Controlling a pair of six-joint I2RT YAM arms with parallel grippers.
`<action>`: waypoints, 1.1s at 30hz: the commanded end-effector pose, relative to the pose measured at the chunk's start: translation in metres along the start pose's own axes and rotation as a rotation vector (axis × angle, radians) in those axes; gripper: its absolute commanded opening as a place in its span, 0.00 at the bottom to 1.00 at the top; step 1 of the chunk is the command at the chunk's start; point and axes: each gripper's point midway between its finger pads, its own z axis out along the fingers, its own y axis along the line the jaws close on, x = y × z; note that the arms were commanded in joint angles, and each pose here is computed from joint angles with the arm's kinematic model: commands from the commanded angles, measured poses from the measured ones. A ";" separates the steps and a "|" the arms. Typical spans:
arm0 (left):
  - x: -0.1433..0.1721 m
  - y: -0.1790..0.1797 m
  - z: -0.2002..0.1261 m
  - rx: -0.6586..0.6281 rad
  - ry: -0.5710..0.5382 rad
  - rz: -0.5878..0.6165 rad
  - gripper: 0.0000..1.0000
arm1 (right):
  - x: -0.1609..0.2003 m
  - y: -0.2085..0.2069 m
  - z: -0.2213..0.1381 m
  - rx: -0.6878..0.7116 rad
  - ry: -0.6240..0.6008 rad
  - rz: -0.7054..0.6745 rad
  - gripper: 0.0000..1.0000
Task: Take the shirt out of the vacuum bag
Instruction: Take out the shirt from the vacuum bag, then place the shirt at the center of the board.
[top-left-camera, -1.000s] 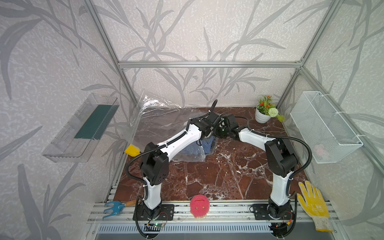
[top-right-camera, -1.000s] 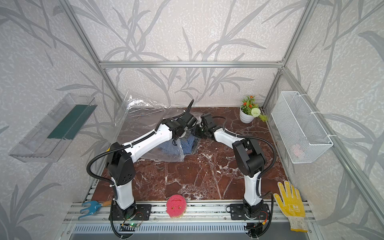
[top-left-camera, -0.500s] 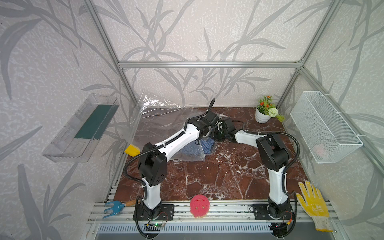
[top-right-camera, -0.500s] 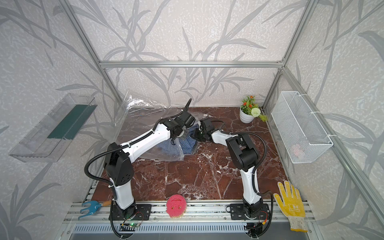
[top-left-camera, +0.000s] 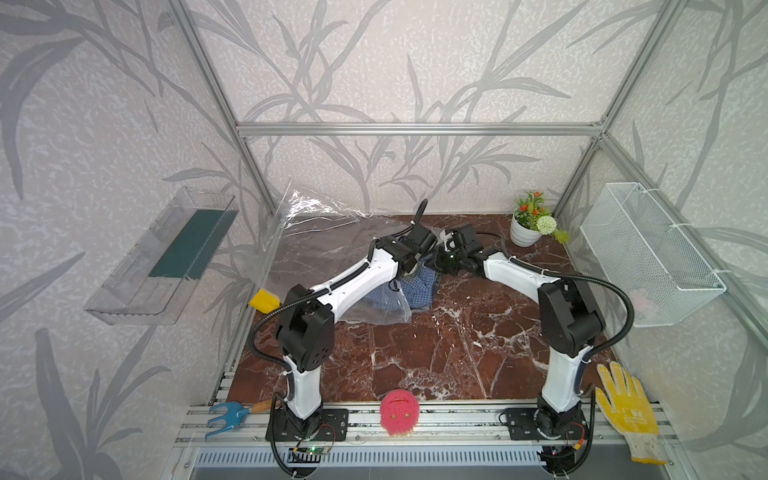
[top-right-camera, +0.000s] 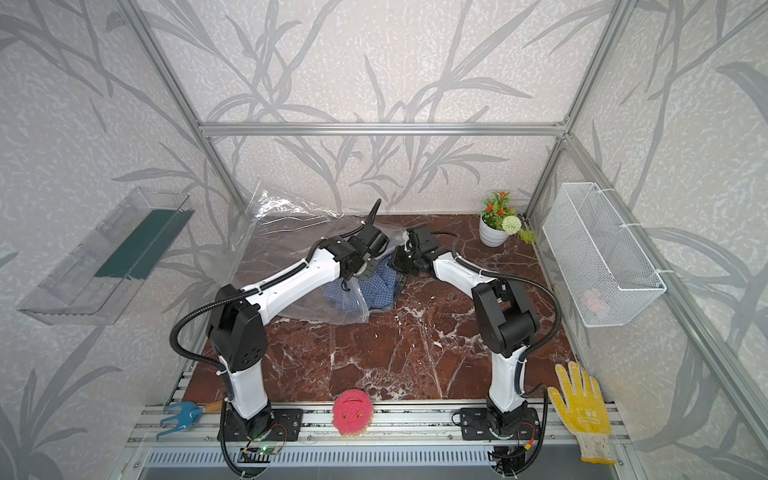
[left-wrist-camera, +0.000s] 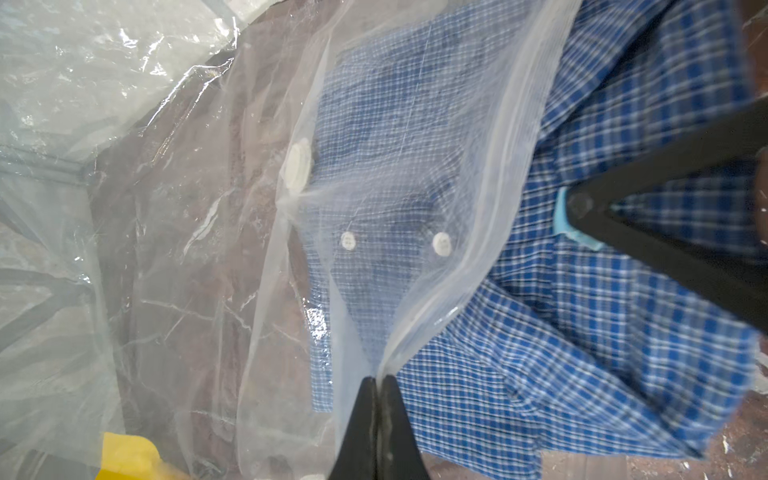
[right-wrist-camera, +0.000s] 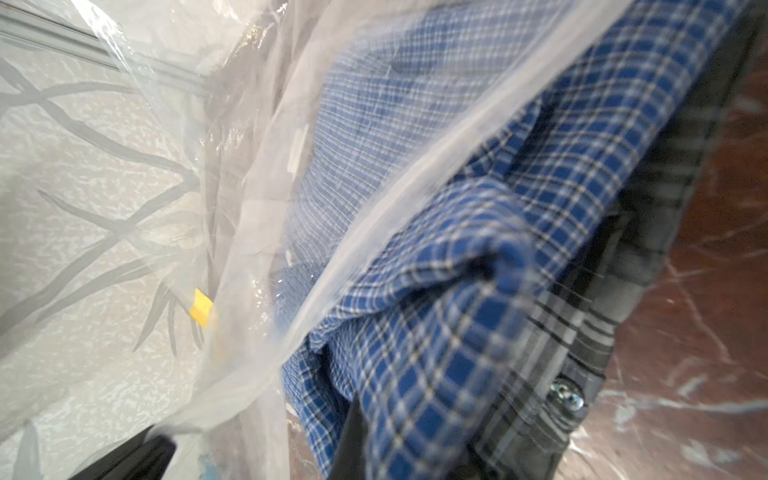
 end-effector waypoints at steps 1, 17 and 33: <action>0.001 0.010 -0.004 -0.005 -0.008 -0.039 0.00 | 0.003 -0.009 -0.026 0.050 -0.001 0.007 0.00; 0.004 0.005 0.014 0.017 0.010 -0.050 0.00 | -0.008 -0.017 -0.108 0.118 0.052 -0.017 0.00; 0.001 0.011 0.031 0.029 0.025 -0.084 0.00 | 0.028 -0.201 -0.200 0.540 0.070 0.111 0.00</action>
